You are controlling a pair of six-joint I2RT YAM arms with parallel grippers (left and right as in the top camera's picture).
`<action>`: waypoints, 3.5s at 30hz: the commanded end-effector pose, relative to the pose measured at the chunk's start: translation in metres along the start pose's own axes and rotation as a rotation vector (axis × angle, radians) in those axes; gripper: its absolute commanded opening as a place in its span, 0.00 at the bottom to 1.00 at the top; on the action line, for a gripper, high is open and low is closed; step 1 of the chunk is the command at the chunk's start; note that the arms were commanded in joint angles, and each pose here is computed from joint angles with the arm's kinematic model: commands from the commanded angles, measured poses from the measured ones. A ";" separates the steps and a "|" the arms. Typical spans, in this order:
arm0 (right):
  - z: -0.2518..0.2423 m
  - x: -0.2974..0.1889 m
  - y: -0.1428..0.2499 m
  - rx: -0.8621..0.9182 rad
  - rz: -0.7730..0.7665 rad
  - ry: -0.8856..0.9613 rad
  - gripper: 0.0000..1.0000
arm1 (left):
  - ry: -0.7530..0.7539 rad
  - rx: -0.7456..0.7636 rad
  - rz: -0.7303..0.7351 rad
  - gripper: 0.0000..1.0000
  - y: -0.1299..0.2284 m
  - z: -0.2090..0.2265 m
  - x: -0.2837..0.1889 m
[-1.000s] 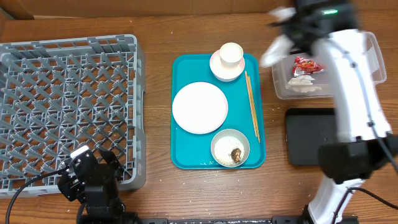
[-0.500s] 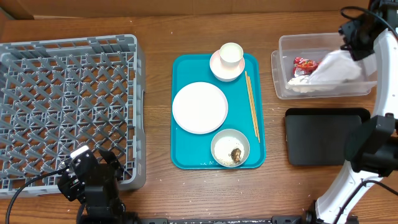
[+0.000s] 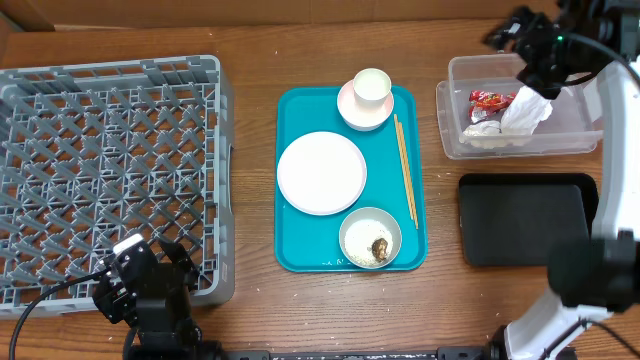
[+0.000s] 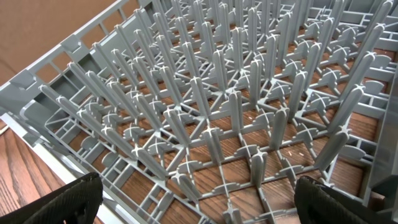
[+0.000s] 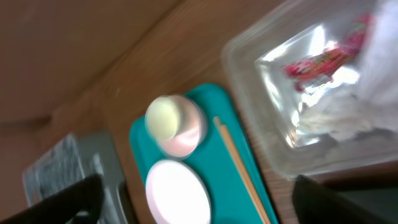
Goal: Sort waste into correct bins and load items into the dishwasher
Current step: 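Carry the tissue to the clear bin and release it inside, then reach the left gripper to the white plate and grip its rim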
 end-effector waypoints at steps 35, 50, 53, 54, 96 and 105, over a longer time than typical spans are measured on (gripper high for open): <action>0.006 -0.111 0.026 -0.145 -0.175 0.022 1.00 | 0.001 -0.022 -0.017 1.00 -0.005 0.000 -0.003; 0.006 -0.111 0.026 -0.145 -0.175 0.022 1.00 | 0.000 -0.022 -0.017 1.00 -0.005 0.000 -0.003; 0.006 -0.111 0.026 -0.145 -0.175 0.022 1.00 | 0.001 -0.022 -0.017 1.00 -0.005 0.000 -0.003; 0.006 -0.111 0.026 -0.145 -0.175 0.022 1.00 | 0.000 -0.022 -0.018 1.00 -0.005 0.000 -0.003; 0.006 -0.111 0.026 -0.145 -0.175 0.023 1.00 | 1.275 -0.070 0.383 1.00 -0.138 -0.174 -0.088; 0.006 -0.111 0.026 -0.145 -0.175 0.022 1.00 | 0.880 0.516 0.513 1.00 -0.126 -0.294 -0.113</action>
Point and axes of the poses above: each gripper's point midway between its finger pads, its own x axis out along the fingers, its own z axis along the line the jaws close on, y = z × x, the point moved 7 cm from there along -x, back along the fingers, and after that the axes turned 11 degrees about -x, right-handed, at the moved point
